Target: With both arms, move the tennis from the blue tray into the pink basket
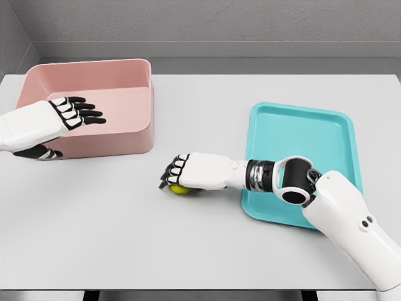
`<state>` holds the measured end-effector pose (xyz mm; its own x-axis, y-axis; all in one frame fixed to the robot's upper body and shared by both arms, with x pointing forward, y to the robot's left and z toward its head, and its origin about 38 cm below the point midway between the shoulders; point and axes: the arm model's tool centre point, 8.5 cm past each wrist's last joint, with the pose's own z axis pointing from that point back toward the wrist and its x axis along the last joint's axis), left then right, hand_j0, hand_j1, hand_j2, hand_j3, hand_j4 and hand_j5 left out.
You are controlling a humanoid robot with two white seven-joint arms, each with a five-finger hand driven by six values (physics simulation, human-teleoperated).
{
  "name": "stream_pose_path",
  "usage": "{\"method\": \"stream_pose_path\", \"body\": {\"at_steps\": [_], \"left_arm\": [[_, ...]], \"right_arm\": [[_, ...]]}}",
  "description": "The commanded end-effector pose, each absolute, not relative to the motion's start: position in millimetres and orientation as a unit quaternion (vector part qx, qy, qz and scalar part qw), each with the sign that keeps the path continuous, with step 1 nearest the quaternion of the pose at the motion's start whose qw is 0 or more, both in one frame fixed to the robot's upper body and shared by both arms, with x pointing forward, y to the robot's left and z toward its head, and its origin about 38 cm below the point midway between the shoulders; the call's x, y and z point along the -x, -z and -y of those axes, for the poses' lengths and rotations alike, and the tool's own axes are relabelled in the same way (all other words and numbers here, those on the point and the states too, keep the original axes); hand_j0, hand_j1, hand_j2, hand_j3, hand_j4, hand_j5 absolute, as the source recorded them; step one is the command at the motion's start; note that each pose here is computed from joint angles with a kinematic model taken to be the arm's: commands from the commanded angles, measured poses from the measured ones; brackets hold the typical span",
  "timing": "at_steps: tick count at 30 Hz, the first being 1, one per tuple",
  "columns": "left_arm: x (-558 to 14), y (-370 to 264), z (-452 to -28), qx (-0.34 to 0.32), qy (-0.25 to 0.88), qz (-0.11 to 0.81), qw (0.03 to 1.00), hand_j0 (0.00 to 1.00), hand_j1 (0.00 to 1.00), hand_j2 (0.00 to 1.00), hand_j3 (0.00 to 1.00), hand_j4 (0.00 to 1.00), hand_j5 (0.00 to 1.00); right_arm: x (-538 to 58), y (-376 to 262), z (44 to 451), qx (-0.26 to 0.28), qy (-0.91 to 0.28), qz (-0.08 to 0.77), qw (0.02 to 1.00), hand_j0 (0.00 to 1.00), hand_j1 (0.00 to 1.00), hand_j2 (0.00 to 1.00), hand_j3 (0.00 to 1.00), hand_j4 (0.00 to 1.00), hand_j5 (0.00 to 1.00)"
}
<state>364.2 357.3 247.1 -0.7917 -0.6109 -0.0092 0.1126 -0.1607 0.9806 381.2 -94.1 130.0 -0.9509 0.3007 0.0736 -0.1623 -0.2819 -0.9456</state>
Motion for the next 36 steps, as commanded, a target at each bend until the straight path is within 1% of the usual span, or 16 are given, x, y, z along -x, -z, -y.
{"method": "stream_pose_path", "body": {"at_steps": [1, 3, 6, 11, 12, 14, 16, 17, 19, 20, 22, 23, 25, 28, 34, 36], "left_arm": [[-364.1, -248.0, -357.3, -0.207, 0.731, 0.601, 0.248, 1.0, 1.0, 1.0, 1.0, 1.0, 1.0], [-364.2, -247.4, -357.6, -0.207, 0.731, 0.6, 0.249, 1.0, 1.0, 1.0, 1.0, 1.0, 1.0], [-364.5, -248.4, -357.7, -0.208, 0.731, 0.601, 0.248, 1.0, 1.0, 1.0, 1.0, 1.0, 1.0], [-364.5, -247.2, -356.8, -0.208, 0.732, 0.6, 0.247, 1.0, 1.0, 1.0, 1.0, 1.0, 1.0], [-364.6, -246.9, -356.5, -0.208, 0.732, 0.6, 0.247, 1.0, 1.0, 1.0, 1.0, 1.0, 1.0], [-364.9, -246.0, -354.9, -0.206, 0.73, 0.603, 0.247, 1.0, 1.0, 1.0, 1.0, 1.0, 1.0], [-365.3, -243.9, -352.6, -0.207, 0.732, 0.602, 0.243, 1.0, 1.0, 1.0, 1.0, 1.0, 1.0], [-365.9, -240.0, -348.2, -0.206, 0.733, 0.603, 0.239, 1.0, 1.0, 1.0, 1.0, 1.0, 1.0], [-367.1, -235.9, -340.9, -0.205, 0.733, 0.606, 0.232, 1.0, 1.0, 1.0, 1.0, 1.0, 1.0], [-367.9, -232.5, -335.2, -0.206, 0.735, 0.606, 0.225, 1.0, 1.0, 1.0, 1.0, 1.0, 1.0], [-369.2, -228.6, -321.0, -0.206, 0.736, 0.611, 0.207, 1.0, 1.0, 1.0, 1.0, 1.0, 1.0], [-369.5, -225.4, -314.8, -0.206, 0.737, 0.611, 0.2, 1.0, 1.0, 1.0, 1.0, 1.0, 1.0], [-366.8, -214.7, -295.7, -0.188, 0.751, 0.604, 0.189, 1.0, 1.0, 1.0, 1.0, 1.0, 1.0], [-370.6, -208.9, -275.3, -0.17, 0.759, 0.602, 0.181, 1.0, 1.0, 1.0, 1.0, 1.0, 1.0], [-375.1, -200.5, -233.4, -0.13, 0.774, 0.603, 0.143, 1.0, 1.0, 1.0, 1.0, 1.0, 1.0], [-374.7, -199.1, -224.0, -0.119, 0.779, 0.602, 0.133, 1.0, 1.0, 1.0, 1.0, 1.0, 1.0]], "right_arm": [[-382.9, -130.3, 97.0, 0.06, -0.802, 0.575, 0.15, 0.99, 0.99, 0.99, 0.99, 0.99, 0.99], [-389.2, -140.5, 104.9, 0.073, -0.797, 0.579, 0.155, 0.99, 0.99, 0.99, 0.99, 0.99, 0.99], [-383.2, -160.3, 97.4, 0.082, -0.787, 0.597, 0.129, 0.99, 0.99, 0.99, 0.99, 0.99, 0.99], [-387.0, -195.6, 106.9, 0.117, -0.761, 0.627, 0.117, 1.0, 1.0, 1.0, 1.0, 1.0, 1.0], [-391.7, -201.8, 116.8, 0.128, -0.756, 0.63, 0.124, 1.0, 1.0, 1.0, 1.0, 1.0, 1.0], [-405.7, -221.0, 150.9, 0.164, -0.738, 0.638, 0.148, 1.0, 1.0, 1.0, 1.0, 1.0, 1.0], [-413.5, -248.4, 201.0, 0.196, -0.712, 0.651, 0.176, 1.0, 1.0, 1.0, 1.0, 1.0, 1.0], [-410.1, -263.7, 226.2, 0.2, -0.702, 0.658, 0.183, 1.0, 1.0, 1.0, 1.0, 1.0, 1.0], [-400.8, -277.6, 253.1, 0.209, -0.689, 0.667, 0.192, 1.0, 1.0, 1.0, 1.0, 1.0, 1.0], [-395.8, -277.2, 268.8, 0.213, -0.68, 0.67, 0.208, 1.0, 1.0, 1.0, 1.0, 1.0, 1.0], [-392.3, -278.3, 285.9, 0.221, -0.672, 0.671, 0.223, 1.0, 1.0, 1.0, 1.0, 1.0, 1.0], [-388.1, -275.1, 299.8, 0.229, -0.672, 0.663, 0.237, 1.0, 1.0, 1.0, 1.0, 1.0, 1.0], [-374.1, -271.5, 335.4, 0.237, -0.635, 0.68, 0.28, 1.0, 1.0, 1.0, 1.0, 1.0, 1.0], [-360.9, -263.5, 359.8, 0.242, -0.61, 0.686, 0.313, 1.0, 1.0, 1.0, 1.0, 1.0, 1.0], [-350.0, -239.5, 365.9, 0.228, -0.603, 0.683, 0.344, 1.0, 1.0, 1.0, 1.0, 1.0, 1.0], [-342.7, -238.9, 382.5, 0.233, -0.582, 0.69, 0.363, 1.0, 1.0, 1.0, 1.0, 1.0, 1.0]]}}
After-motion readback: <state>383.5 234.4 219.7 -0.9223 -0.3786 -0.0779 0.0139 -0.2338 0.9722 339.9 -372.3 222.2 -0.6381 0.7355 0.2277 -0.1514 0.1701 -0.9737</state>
